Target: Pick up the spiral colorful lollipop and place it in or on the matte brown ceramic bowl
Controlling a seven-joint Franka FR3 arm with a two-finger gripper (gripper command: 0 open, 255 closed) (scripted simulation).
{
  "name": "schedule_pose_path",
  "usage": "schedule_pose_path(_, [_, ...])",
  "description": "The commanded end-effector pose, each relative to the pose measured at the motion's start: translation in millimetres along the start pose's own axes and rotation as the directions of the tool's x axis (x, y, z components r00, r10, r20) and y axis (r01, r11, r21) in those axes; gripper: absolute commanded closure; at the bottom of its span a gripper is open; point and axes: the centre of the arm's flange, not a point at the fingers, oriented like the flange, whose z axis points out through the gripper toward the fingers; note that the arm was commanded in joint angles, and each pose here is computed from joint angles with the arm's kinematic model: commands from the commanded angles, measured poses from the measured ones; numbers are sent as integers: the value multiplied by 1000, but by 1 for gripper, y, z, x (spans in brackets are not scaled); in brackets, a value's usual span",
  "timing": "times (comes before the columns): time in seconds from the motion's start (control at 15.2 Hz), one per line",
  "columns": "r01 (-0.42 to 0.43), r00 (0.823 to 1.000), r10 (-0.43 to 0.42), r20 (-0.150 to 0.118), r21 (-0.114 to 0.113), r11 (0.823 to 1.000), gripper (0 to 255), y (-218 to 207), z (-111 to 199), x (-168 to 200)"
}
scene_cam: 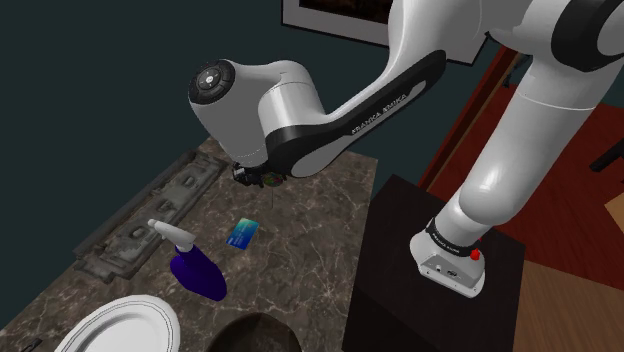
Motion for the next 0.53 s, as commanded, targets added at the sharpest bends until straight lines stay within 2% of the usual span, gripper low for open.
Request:
schedule_pose_path(0.0, [0,1000,0,0,0,1000,255,0,0,0])
schedule_pose_path(0.33, [0,1000,0,0,0,1000,255,0,0,0])
schedule_pose_path(0.46, [0,1000,0,0,0,1000,255,3,-10,3])
